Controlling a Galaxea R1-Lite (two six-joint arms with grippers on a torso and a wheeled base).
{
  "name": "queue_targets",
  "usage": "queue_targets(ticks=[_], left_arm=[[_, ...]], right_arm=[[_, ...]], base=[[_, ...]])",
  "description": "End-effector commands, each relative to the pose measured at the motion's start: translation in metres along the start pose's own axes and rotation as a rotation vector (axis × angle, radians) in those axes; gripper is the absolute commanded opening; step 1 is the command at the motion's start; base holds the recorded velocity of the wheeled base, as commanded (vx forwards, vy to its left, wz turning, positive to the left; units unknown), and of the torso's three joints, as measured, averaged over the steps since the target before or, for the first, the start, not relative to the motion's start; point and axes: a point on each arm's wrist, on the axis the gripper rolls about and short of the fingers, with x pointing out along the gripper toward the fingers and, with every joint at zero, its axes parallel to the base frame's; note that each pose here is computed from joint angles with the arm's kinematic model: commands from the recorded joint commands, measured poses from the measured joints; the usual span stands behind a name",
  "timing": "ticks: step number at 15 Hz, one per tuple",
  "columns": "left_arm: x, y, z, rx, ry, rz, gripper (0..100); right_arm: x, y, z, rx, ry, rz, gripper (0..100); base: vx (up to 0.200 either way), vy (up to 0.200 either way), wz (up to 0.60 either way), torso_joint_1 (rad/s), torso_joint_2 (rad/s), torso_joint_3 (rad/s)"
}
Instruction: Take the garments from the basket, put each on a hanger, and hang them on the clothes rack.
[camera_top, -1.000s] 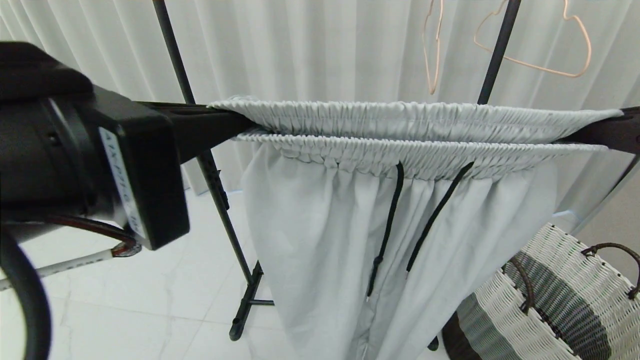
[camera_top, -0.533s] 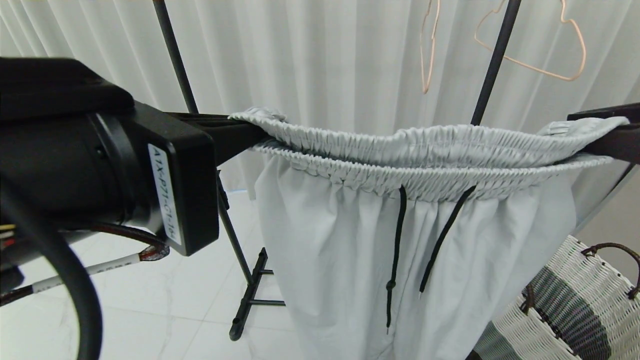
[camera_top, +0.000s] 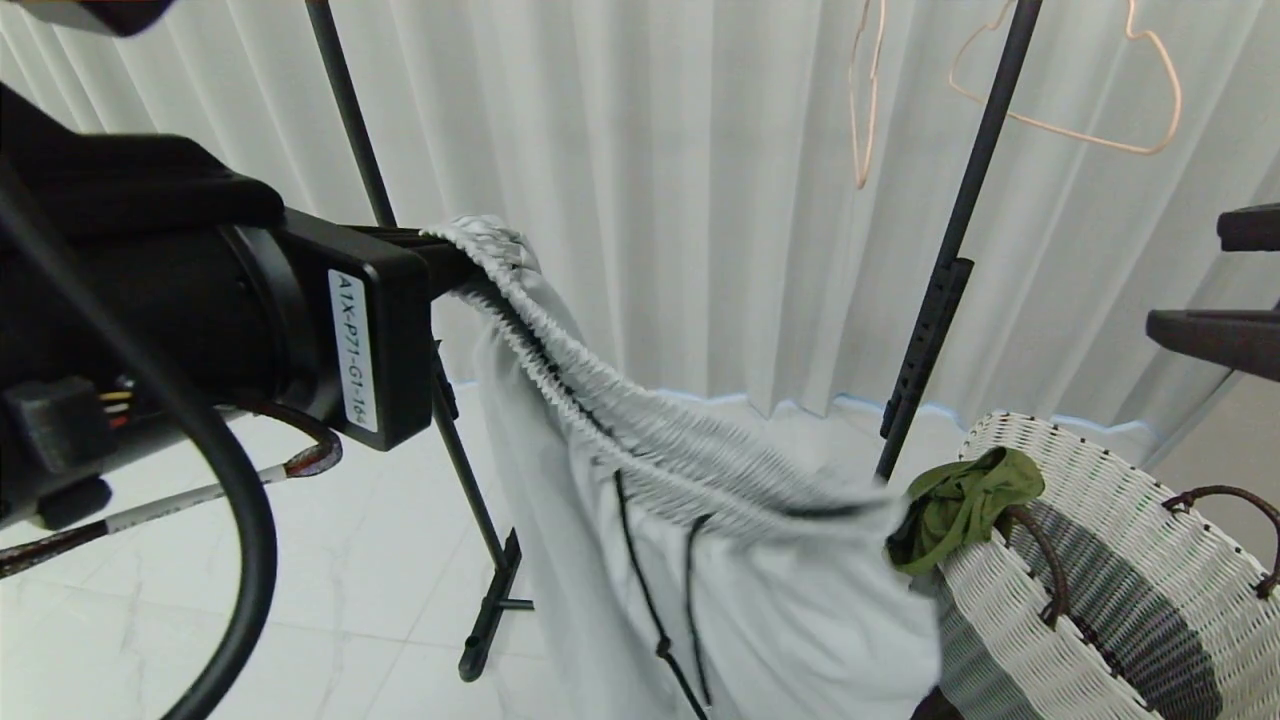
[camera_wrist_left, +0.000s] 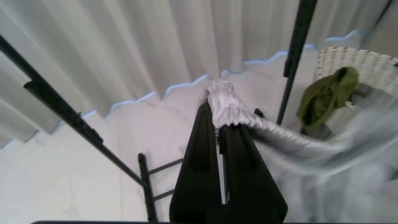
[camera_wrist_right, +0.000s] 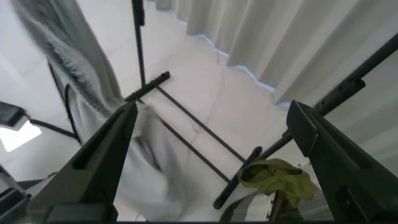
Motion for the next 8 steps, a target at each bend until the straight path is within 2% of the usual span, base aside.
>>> queue_targets(ticks=[1,2,3,5,8], left_arm=[[0.004,0.002,-0.003,0.004,0.015,0.021,0],[0.005,0.004,-0.006,0.008,0.024,0.032,0],[0.005,0.006,-0.008,0.014,0.031,0.05,0],[0.002,0.009,-0.011,0.016,0.038,0.092,0],[-0.001,0.02,-0.013,0.016,0.039,0.136,0]], right_arm=[[-0.015,-0.002,0.0,0.004,-0.034,0.003,100],[-0.014,-0.002,-0.005,0.003,-0.008,-0.024,100],[-0.015,-0.008,-0.009,0.007,0.043,-0.12,100],[-0.016,-0.022,-0.024,0.003,0.202,-0.35,100],[-0.018,-0.039,-0.037,0.0,0.307,-0.528,100]], base=[[0.0,0.0,0.0,0.0,0.0,0.0],[0.0,0.0,0.0,0.0,0.0,0.0],[0.0,0.0,0.0,0.0,0.0,0.0],[0.0,0.0,0.0,0.0,0.0,0.0],[0.0,0.0,0.0,0.0,0.0,0.0]])
